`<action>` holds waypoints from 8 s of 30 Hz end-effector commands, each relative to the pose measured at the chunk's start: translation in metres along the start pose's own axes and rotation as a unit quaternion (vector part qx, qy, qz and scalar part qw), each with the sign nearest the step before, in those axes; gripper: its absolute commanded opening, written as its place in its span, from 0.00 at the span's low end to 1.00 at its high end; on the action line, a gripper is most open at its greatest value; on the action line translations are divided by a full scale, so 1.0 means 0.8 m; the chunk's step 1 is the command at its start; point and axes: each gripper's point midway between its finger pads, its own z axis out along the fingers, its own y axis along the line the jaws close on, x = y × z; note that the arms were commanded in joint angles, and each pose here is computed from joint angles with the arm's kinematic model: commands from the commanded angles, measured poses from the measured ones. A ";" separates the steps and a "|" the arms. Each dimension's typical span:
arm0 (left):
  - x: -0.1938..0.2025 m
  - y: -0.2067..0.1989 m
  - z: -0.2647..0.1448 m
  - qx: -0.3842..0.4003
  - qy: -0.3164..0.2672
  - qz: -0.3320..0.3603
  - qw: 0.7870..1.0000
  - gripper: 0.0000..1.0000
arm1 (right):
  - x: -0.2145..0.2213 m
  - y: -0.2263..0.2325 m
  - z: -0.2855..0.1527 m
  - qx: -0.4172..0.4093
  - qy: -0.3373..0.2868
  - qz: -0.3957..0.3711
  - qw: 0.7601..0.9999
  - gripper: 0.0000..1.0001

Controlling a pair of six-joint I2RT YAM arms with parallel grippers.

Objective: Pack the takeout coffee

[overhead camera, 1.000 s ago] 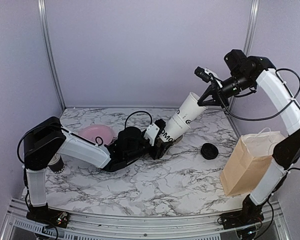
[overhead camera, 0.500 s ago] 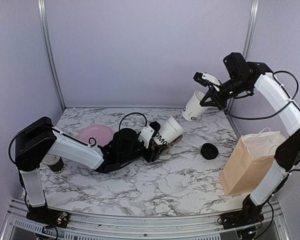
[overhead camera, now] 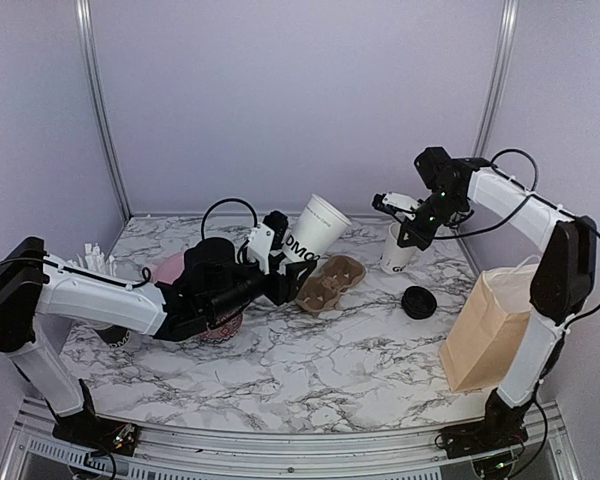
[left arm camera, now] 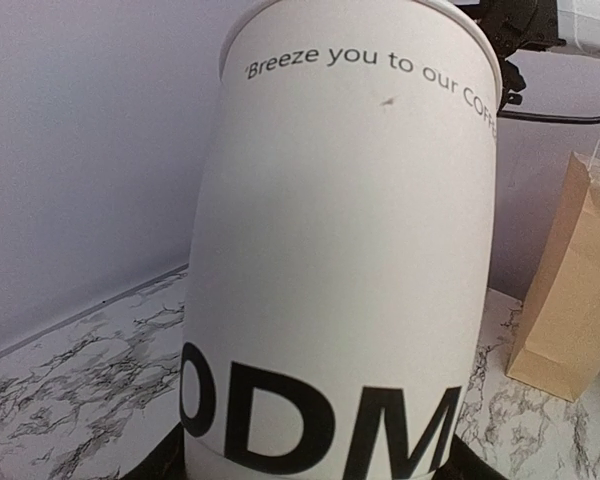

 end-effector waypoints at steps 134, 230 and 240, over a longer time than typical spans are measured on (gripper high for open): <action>-0.038 0.126 -0.122 -0.196 0.139 -0.040 0.970 0.99 | 0.054 0.072 0.077 0.042 0.071 0.063 0.995 0.46; 0.015 0.077 -0.083 -0.134 0.200 -0.003 0.970 0.99 | 0.111 0.022 0.073 0.039 0.128 0.161 0.978 0.02; 0.021 0.069 -0.077 -0.124 0.206 0.000 0.971 0.99 | 0.128 -0.047 0.064 0.093 0.131 0.191 0.968 0.20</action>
